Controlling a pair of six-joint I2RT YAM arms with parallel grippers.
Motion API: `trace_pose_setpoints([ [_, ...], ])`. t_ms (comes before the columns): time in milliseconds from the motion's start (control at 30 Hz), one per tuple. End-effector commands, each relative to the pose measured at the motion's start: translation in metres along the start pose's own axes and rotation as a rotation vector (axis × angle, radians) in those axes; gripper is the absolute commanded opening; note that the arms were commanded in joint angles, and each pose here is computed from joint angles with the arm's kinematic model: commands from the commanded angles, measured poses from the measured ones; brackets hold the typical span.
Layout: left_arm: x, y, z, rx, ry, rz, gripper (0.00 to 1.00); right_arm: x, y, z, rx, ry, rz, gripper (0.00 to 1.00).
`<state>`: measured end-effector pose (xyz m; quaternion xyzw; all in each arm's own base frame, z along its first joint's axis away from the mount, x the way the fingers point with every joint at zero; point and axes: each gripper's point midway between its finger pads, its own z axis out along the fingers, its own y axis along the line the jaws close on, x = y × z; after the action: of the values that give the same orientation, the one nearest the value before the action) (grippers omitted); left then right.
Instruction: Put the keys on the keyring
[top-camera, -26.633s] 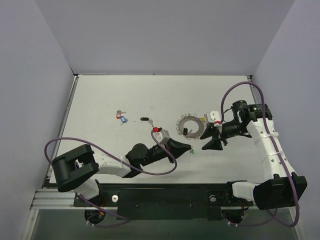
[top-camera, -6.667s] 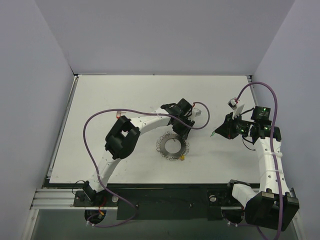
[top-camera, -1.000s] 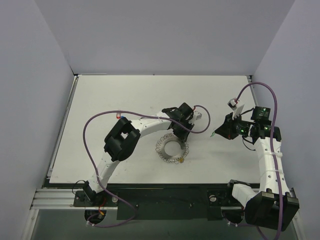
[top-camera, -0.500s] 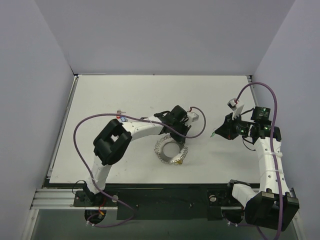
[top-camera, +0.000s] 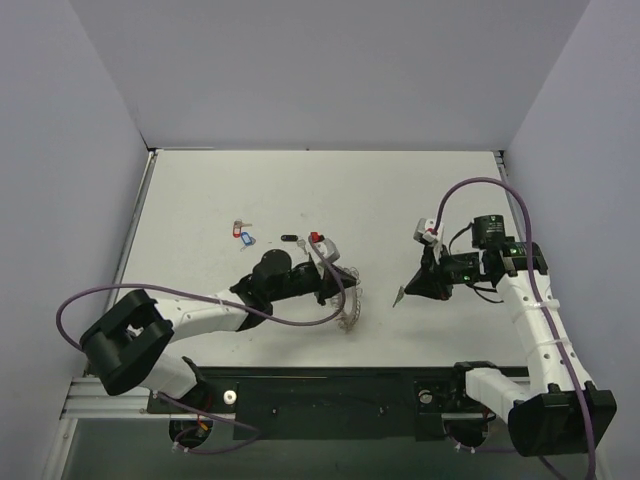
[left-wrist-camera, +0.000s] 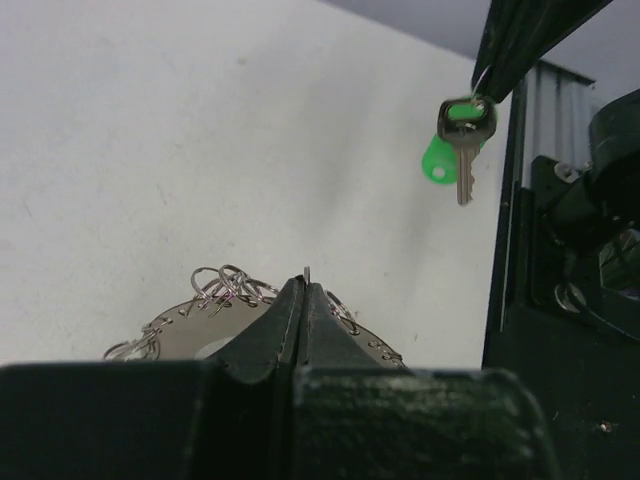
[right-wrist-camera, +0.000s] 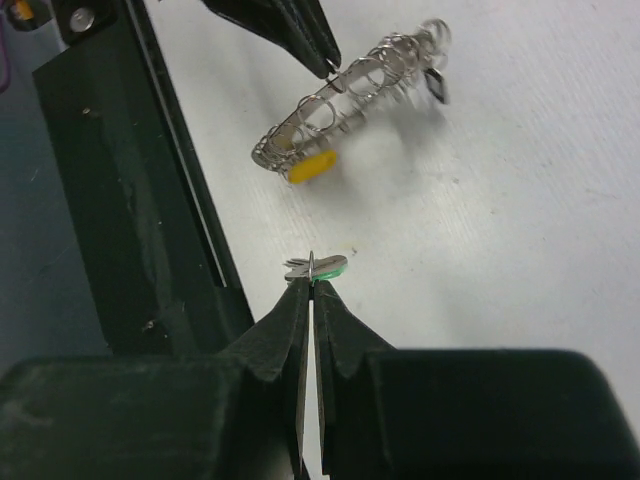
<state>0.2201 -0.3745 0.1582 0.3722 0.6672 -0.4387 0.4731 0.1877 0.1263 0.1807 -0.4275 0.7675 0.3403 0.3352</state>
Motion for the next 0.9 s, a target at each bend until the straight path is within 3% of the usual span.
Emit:
trace_pose_setpoints([
  [0, -0.099, -0.040, -0.031, 0.139, -0.413, 0.161, 0.00, -0.016, 0.033, -0.006, -0.156, 0.013, -0.109, 0.00],
  [100, -0.110, -0.051, -0.047, 0.179, -0.476, 0.179, 0.00, -0.028, 0.040, -0.010, -0.212, 0.032, -0.193, 0.00],
  [267, -0.113, -0.069, -0.056, 0.311, -0.477, 0.167, 0.00, -0.033, 0.054, -0.008, -0.290, 0.015, -0.217, 0.00],
  [867, -0.131, -0.084, -0.063, 0.514, -0.579, -0.020, 0.00, -0.013, 0.054, -0.013, -0.269, -0.009, -0.165, 0.00],
])
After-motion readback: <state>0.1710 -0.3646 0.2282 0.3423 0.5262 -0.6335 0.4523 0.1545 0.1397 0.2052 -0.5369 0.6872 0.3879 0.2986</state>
